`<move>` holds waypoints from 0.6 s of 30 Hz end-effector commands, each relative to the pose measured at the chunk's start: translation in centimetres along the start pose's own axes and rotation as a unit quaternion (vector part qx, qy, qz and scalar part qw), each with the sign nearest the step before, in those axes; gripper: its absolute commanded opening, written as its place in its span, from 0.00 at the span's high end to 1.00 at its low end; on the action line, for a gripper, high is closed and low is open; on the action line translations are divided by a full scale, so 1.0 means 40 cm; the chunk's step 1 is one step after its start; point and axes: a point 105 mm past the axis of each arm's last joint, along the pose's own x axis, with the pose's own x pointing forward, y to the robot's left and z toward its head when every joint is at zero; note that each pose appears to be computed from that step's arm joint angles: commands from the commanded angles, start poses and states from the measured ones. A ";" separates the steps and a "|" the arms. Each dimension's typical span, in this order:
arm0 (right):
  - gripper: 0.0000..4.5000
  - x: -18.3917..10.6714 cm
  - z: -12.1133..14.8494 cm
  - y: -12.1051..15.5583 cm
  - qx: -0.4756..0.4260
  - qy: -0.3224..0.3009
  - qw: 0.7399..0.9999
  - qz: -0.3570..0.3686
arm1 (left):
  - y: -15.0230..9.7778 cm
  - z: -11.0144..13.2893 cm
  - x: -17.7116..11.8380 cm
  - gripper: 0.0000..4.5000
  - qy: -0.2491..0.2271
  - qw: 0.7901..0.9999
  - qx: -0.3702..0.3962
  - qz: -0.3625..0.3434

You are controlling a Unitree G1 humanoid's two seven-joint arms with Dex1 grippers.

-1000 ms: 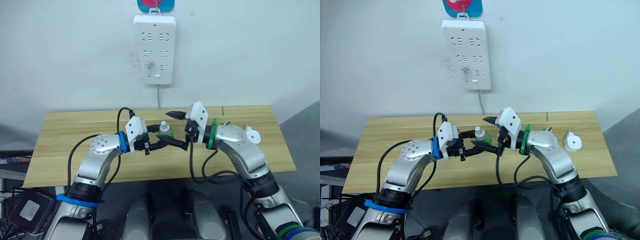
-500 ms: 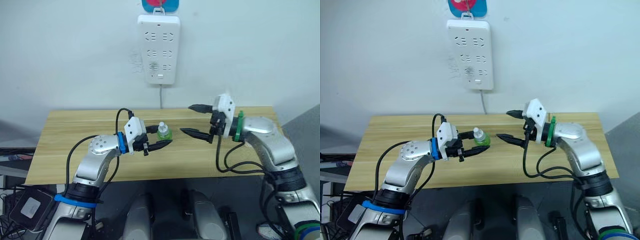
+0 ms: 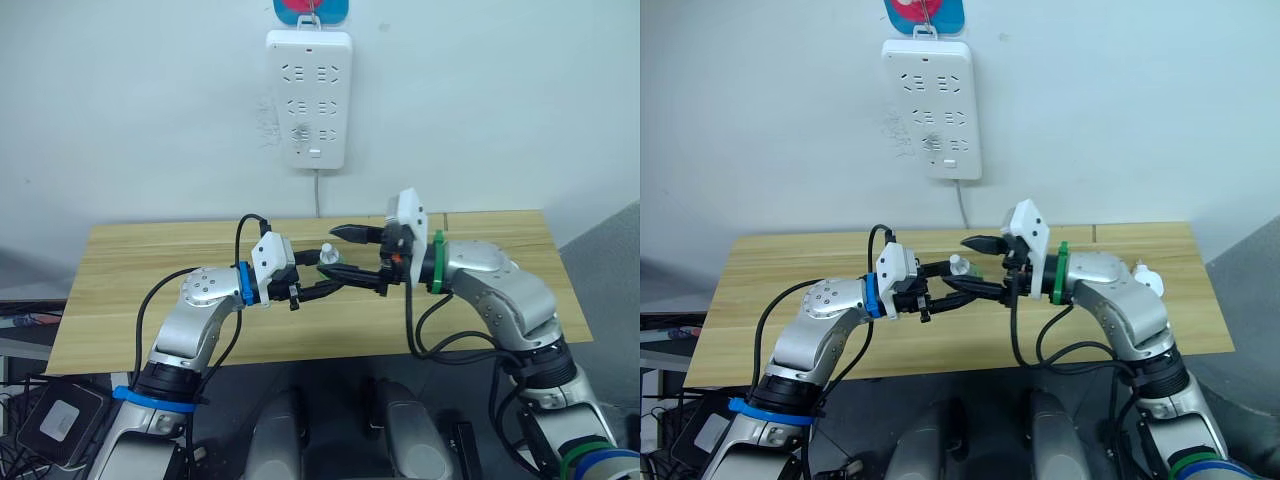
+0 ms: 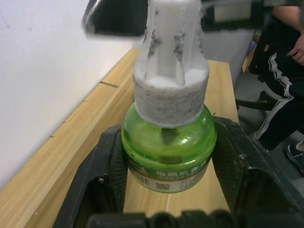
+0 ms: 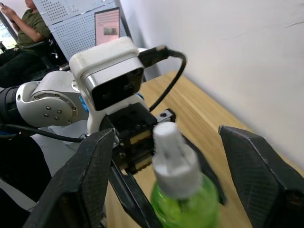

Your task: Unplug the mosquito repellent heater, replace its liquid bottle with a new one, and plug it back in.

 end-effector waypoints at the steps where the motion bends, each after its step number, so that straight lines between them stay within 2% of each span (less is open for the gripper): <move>1: 0.19 0.003 0.023 0.005 -0.023 -0.011 1.000 0.004 | -0.015 0.023 0.002 0.50 -0.017 1.000 0.015 -0.010; 2: 0.27 0.003 0.021 0.007 -0.024 -0.009 1.000 0.007 | -0.015 0.023 0.000 0.50 -0.016 1.000 0.014 -0.010; 3: 0.31 0.003 0.019 0.007 -0.026 -0.008 1.000 0.010 | -0.016 0.022 -0.002 0.50 -0.016 1.000 0.014 -0.009; 10: 0.89 0.002 0.017 0.017 -0.020 -0.009 0.999 0.023 | -0.023 0.019 -0.004 0.50 -0.014 1.000 0.011 -0.006; 11: 0.94 0.002 0.017 0.019 -0.021 -0.009 0.999 0.025 | -0.024 0.018 -0.004 0.50 -0.015 1.000 0.011 -0.006; 15: 0.94 0.003 0.053 0.036 -0.024 -0.036 0.998 0.041 | -0.028 0.015 -0.005 0.50 -0.013 1.000 0.009 -0.007; 18: 0.94 0.007 0.194 0.053 -0.016 -0.112 0.992 0.050 | -0.025 0.009 -0.009 0.50 -0.009 1.000 0.008 -0.004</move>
